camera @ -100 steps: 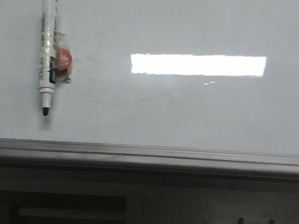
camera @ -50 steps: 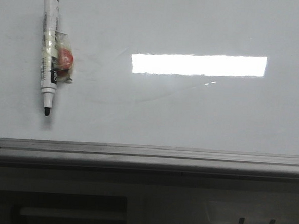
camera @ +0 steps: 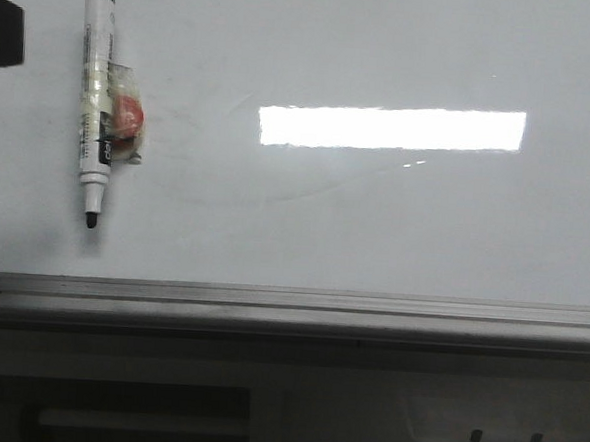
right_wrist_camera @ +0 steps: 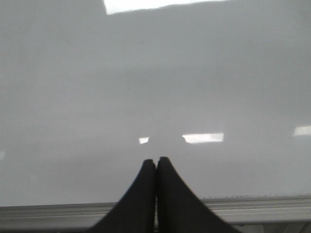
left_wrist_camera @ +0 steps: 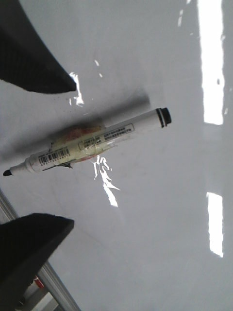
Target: Write number 3 on whiteboard
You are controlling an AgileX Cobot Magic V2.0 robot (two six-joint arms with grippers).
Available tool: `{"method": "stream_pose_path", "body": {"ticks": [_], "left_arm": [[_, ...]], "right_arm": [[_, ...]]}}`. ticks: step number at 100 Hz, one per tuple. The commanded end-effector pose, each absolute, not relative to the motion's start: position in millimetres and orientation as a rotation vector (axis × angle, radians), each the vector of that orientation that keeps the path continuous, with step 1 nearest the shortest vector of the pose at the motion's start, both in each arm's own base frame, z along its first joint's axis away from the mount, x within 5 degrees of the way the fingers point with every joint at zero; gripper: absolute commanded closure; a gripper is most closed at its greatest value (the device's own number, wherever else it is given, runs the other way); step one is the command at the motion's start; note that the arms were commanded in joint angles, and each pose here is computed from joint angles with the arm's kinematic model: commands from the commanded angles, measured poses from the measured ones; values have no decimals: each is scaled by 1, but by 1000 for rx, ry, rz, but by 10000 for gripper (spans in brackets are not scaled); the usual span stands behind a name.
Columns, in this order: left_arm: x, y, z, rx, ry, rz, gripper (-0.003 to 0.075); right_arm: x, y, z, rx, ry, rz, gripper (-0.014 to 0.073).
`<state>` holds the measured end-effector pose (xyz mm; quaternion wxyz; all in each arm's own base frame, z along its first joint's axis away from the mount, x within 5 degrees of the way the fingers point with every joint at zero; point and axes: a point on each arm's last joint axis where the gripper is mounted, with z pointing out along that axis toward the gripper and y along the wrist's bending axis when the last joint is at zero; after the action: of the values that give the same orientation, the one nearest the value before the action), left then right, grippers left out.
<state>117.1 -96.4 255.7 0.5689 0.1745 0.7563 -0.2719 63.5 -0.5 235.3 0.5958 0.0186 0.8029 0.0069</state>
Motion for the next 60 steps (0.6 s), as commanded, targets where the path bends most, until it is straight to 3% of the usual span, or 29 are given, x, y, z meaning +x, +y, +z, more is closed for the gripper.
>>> {"method": "stream_pose_path", "body": {"ticks": [1,25,60], "left_arm": [[130,-105,267,267,1707,-711,237],[140,-134,257,314,1780,-746,237],[148,-140,244,243,1863,-742,237]], "right_arm": [[66,-1,254,47,1767,6,638],[66,-1,254,47,1765,6,638],[66,-1,254,47,1761,6,638]]}}
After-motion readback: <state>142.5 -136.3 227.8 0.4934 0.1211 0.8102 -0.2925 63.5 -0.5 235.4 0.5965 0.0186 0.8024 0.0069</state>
